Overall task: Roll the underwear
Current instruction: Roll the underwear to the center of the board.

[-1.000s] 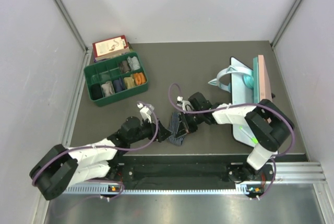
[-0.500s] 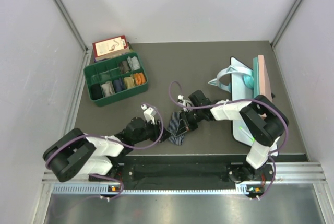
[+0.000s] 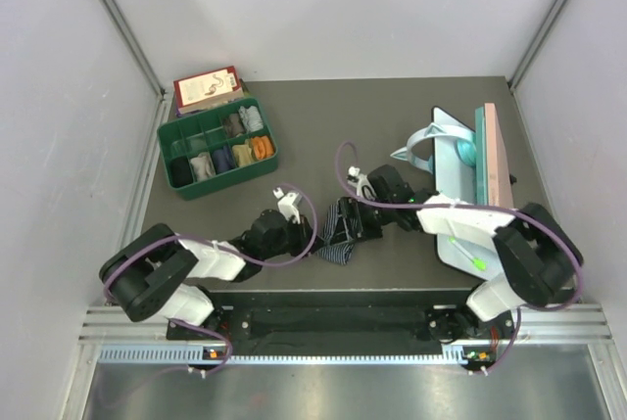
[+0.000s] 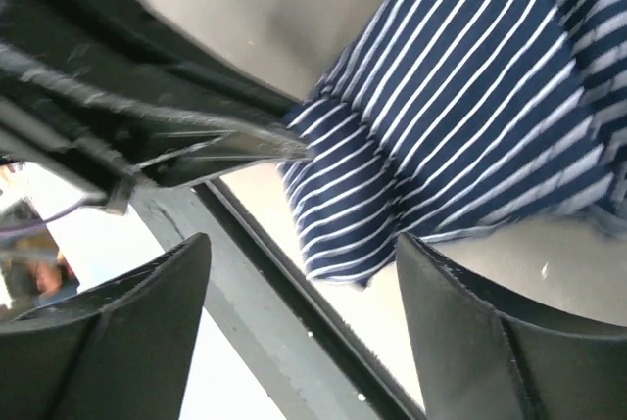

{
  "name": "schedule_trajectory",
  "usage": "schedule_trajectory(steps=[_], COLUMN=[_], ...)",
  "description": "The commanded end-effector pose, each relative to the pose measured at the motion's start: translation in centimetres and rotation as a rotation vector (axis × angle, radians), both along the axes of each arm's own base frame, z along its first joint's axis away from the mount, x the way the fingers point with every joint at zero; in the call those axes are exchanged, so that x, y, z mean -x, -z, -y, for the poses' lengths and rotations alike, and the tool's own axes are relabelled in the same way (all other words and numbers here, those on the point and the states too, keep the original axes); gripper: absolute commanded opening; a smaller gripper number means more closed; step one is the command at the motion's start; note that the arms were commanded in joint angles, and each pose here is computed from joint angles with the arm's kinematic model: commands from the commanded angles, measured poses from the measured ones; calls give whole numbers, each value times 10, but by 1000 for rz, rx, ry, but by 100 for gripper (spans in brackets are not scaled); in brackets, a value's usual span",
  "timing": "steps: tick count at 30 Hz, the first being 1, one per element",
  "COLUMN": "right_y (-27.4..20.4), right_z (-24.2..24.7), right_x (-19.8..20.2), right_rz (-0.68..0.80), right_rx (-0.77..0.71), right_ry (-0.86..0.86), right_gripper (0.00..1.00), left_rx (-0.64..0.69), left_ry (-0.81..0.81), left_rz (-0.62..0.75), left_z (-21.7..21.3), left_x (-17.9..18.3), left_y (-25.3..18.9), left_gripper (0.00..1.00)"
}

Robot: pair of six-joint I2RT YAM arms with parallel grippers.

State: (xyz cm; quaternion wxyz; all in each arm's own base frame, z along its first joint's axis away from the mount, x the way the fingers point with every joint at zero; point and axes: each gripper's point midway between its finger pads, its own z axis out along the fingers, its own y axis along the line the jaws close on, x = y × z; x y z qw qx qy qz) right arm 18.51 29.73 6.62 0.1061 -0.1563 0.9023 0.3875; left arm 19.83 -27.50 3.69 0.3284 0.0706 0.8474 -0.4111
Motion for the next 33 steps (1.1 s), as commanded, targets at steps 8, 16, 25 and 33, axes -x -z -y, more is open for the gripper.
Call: schedule_trajectory(steps=[8, 16, 25, 33], right_y=[14, 38, 55, 74], right_z=[30, 46, 49, 55], right_x=[7, -1, -14, -14], right_rz=[15, 47, 84, 54], right_rx=[8, 73, 101, 166], right_ry=[219, 311, 358, 378], right_gripper=[78, 77, 66, 26], left_rx=[-131, -105, -68, -25], left_ry=[-58, -47, -28, -17], left_rz=[-186, -215, -203, -153], left_z=[0, 5, 7, 9], left_x=[-4, -1, 3, 0], left_y=[35, 35, 27, 7], left_gripper=[0, 0, 0, 23])
